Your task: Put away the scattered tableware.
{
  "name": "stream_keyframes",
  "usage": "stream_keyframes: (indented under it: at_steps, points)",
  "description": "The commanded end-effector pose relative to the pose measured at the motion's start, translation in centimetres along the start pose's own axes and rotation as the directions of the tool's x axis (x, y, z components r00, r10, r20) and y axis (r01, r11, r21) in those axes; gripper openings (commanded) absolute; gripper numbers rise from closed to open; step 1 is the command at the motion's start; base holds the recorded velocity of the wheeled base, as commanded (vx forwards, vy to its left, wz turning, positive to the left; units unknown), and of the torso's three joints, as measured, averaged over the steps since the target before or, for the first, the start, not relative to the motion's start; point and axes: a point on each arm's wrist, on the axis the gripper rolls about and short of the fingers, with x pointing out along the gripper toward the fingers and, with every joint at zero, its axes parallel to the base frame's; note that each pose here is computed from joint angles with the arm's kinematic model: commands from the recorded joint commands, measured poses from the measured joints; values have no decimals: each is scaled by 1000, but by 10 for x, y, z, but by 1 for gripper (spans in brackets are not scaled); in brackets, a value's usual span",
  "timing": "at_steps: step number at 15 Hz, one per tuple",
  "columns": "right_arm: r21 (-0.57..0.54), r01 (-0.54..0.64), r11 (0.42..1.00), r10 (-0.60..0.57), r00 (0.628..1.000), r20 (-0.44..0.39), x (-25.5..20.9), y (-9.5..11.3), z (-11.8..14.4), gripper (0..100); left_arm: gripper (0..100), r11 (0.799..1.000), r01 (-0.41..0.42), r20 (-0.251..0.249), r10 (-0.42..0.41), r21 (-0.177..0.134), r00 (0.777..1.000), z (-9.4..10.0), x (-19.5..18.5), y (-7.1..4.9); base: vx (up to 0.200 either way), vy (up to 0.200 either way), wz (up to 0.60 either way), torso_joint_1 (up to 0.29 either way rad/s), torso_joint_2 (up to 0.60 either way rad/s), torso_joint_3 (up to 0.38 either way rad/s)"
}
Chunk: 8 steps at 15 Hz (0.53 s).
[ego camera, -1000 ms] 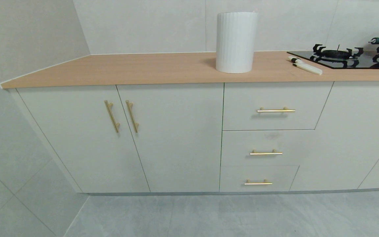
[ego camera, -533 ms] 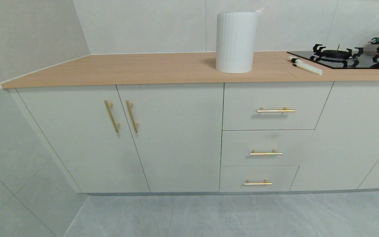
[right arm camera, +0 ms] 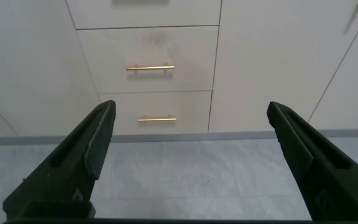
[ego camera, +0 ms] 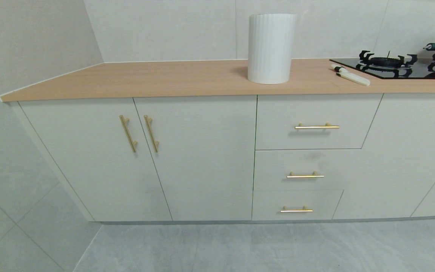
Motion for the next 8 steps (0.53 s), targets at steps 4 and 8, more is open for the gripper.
stream_keyframes:
  at_steps: [4, 8]
  points:
    - [-6, -4, 1000, 4, 1000, -10, 0, 0, -1, 100, 100, 1000, -1, -1, 1, -1, 1000, 0, 0, 0, 0, 0, 0, 0, 0, 0]
    - [-1, -4, 1000, 4, 1000, -10, 0, 0, -1, 100, 100, 1000, -1, -1, 1, 4, 1000, 0, 0, 0, 0, 0, 0, 0, 0, 0]
